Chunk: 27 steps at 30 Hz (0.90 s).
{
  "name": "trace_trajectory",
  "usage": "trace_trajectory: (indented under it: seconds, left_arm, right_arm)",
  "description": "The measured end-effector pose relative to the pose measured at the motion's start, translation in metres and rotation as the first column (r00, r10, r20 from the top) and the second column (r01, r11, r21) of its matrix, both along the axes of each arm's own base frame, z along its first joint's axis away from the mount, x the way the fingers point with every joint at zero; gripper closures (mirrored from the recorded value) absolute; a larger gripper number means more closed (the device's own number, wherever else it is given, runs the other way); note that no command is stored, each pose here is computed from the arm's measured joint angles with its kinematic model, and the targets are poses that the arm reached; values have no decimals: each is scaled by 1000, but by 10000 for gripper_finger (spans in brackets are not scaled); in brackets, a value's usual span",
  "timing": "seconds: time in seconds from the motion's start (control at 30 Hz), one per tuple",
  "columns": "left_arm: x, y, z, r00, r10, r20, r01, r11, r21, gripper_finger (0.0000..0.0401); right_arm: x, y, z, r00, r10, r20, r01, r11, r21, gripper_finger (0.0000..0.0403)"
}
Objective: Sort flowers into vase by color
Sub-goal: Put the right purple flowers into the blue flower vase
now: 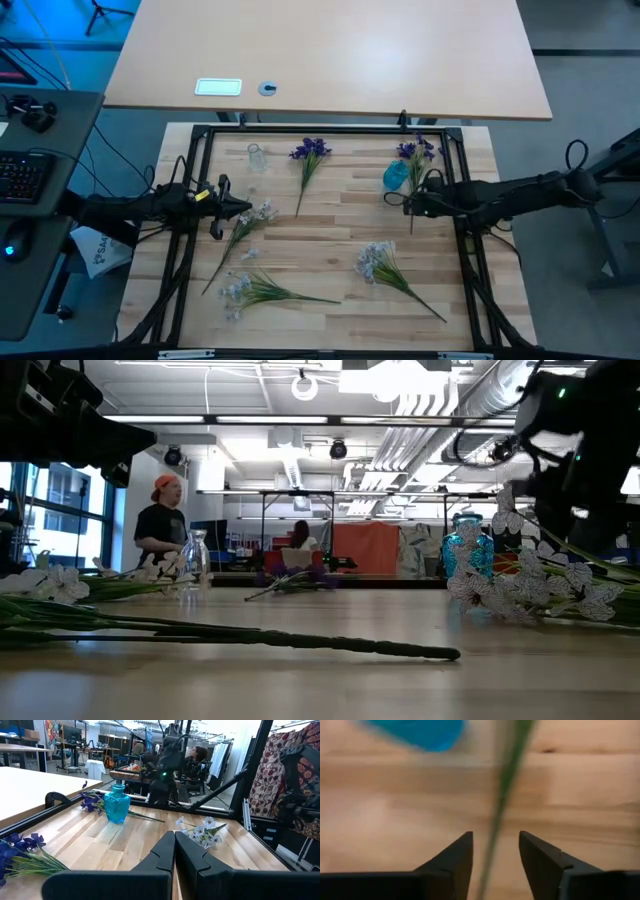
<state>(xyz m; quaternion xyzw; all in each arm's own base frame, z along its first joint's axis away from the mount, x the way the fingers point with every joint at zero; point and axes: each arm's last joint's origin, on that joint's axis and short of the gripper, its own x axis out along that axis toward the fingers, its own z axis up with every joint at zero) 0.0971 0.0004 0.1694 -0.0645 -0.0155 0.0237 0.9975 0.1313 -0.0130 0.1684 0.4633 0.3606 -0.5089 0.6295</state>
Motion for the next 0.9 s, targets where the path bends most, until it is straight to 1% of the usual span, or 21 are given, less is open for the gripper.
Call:
trace_trajectory:
  seconds: [0.1, 0.17, 0.3, 0.43, 0.57, 0.7, 0.83, 0.9]
  left_arm:
    - [0, 0, 0, 1000, 0, 0, 0, 1000, 0, 401]
    - [0, 0, 0, 1000, 0, 0, 0, 1000, 0, 401]
    - [0, 0, 0, 1000, 0, 0, 0, 1000, 0, 401]
    - [0, 0, 0, 1000, 0, 0, 0, 1000, 0, 401]
    - [0, 0, 0, 1000, 0, 0, 0, 1000, 0, 401]
    - [0, 0, 0, 1000, 0, 0, 0, 1000, 0, 401]
    - [0, 0, 0, 1000, 0, 0, 0, 1000, 0, 401]
    - [0, 0, 0, 1000, 0, 0, 0, 1000, 0, 401]
  right_arm:
    - [0, -8, -7, 999, -32, -43, 32, 999, 8, 223]
    - [4, -12, -10, 998, -15, -62, 15, 1000, -1, 219]
    - [11, -19, -16, 997, -7, -81, 4, 1000, -28, 219]
    - [17, -24, -22, 996, -22, -91, 19, 999, -31, 219]
    - [25, -28, -28, 996, 16, -85, -19, 999, -33, 219]
    - [27, -28, -36, 989, 22, -146, -25, 1000, -16, 219]
    - [31, -30, -44, 981, 14, -191, -20, 999, -29, 220]
    - [32, -30, -47, 978, 25, -208, -32, 999, -33, 227]
